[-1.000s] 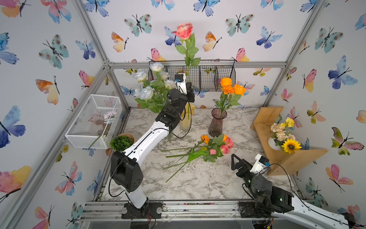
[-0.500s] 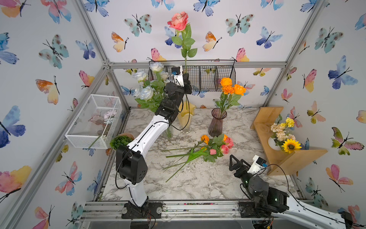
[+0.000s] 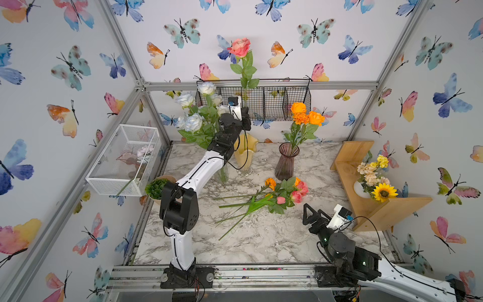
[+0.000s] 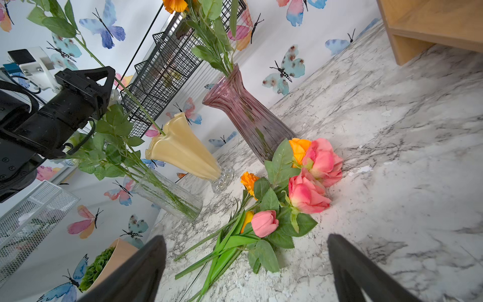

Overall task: Arrange the flowers in different vases according to their colors
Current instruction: Insert the flower into the vase.

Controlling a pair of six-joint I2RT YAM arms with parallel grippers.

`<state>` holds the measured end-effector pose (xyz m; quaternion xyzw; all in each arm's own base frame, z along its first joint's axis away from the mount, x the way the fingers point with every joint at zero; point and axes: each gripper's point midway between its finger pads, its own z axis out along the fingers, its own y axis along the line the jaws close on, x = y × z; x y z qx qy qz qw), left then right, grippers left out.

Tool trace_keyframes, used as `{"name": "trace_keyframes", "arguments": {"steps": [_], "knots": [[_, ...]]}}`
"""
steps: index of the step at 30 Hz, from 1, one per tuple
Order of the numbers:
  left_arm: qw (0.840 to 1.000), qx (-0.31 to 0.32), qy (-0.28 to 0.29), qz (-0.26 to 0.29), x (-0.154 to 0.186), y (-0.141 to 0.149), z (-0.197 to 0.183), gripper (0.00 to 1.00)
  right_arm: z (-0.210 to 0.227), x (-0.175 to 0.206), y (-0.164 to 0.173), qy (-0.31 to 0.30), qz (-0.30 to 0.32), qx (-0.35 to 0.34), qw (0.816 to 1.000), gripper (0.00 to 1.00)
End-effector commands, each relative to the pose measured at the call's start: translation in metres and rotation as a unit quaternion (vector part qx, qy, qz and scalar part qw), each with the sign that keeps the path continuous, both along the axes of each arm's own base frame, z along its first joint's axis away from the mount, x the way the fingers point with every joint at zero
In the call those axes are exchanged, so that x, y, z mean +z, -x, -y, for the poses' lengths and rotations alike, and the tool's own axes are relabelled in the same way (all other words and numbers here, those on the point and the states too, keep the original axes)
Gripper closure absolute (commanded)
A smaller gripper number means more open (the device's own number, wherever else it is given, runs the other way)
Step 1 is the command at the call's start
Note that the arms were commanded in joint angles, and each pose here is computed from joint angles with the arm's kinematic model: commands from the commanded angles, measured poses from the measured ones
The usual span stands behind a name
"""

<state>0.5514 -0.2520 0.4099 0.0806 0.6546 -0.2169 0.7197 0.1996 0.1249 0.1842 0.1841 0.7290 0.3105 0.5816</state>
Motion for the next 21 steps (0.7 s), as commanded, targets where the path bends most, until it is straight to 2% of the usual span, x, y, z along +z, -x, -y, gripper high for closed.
{"name": "trace_keyframes", "arguments": {"steps": [1, 3, 5, 6, 10, 17, 18, 21], "knots": [[1.000, -0.015, 0.012, -0.007, -0.003, 0.005, 0.006, 0.71, 0.006, 0.011, -0.001, 0.003, 0.009, -0.015, 1.000, 0.02], [1.000, -0.015, 0.017, -0.015, -0.005, 0.006, 0.005, 0.55, 0.006, 0.012, -0.001, 0.003, 0.009, -0.015, 1.000, 0.02], [0.999, -0.019, 0.028, -0.020, -0.001, 0.008, 0.004, 0.34, 0.006, 0.014, -0.001, 0.005, 0.008, -0.014, 1.000, 0.02], [0.999, -0.023, 0.032, -0.024, -0.001, 0.010, 0.005, 0.28, 0.006, 0.016, -0.001, 0.005, 0.009, -0.013, 1.000, 0.02], [0.998, -0.045, 0.040, -0.032, 0.008, 0.020, 0.015, 0.16, 0.003, 0.023, 0.000, 0.013, 0.009, -0.005, 1.000, 0.01], [0.996, -0.069, 0.042, -0.036, 0.025, 0.056, 0.030, 0.06, -0.019, 0.041, 0.002, 0.052, -0.006, 0.046, 0.998, 0.02], [0.996, -0.070, 0.044, -0.035, 0.029, 0.061, 0.029, 0.00, -0.020, 0.040, 0.002, 0.057, -0.015, 0.046, 0.997, 0.01], [0.995, -0.075, 0.054, -0.039, 0.036, 0.079, 0.024, 0.01, -0.022, 0.038, 0.003, 0.066, -0.046, 0.045, 0.996, 0.01]]}}
